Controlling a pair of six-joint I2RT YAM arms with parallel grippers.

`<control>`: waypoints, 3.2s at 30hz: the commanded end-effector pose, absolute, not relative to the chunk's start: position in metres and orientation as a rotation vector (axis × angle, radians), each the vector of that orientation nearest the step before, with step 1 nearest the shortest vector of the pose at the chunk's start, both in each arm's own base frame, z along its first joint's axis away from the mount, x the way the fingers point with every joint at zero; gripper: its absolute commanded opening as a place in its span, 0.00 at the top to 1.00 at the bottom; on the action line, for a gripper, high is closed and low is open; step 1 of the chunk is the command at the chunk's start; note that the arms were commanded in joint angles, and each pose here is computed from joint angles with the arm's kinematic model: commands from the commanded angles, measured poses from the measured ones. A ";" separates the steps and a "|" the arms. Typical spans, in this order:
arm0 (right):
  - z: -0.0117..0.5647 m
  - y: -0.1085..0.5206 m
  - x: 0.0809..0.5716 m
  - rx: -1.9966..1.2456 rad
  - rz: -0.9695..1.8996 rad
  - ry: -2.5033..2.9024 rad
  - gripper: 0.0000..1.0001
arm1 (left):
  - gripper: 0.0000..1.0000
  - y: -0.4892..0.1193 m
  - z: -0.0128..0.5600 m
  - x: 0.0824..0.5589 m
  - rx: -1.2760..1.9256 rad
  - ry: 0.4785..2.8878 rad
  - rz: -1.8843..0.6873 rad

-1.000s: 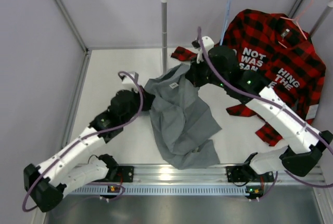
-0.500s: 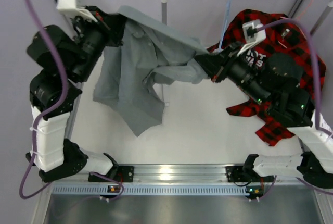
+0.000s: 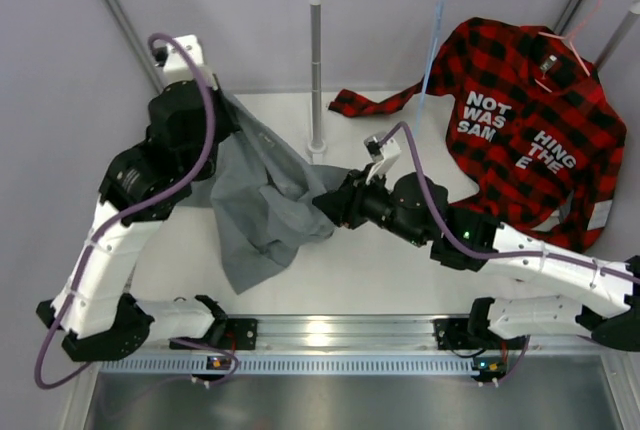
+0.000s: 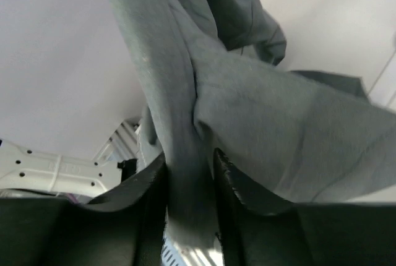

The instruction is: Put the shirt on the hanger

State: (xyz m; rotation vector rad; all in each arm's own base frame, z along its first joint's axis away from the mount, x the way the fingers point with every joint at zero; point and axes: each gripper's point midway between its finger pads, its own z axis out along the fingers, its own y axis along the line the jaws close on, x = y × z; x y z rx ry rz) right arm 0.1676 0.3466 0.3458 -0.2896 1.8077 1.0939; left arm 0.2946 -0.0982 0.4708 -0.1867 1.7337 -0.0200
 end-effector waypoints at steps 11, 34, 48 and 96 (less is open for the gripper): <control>0.338 0.290 0.144 -0.920 0.882 1.649 0.34 | 1.00 -0.115 0.405 0.250 -0.089 1.818 -0.314; 0.271 0.415 0.194 -0.606 0.941 1.788 0.43 | 1.00 -0.176 0.318 0.292 -0.092 1.989 -0.379; 0.248 0.400 0.241 -0.508 0.695 1.850 0.95 | 1.00 -0.165 0.318 0.296 -0.071 1.969 -0.295; 0.277 0.300 0.257 -0.553 0.598 1.992 1.00 | 0.59 -0.222 0.258 0.247 0.449 1.830 -0.678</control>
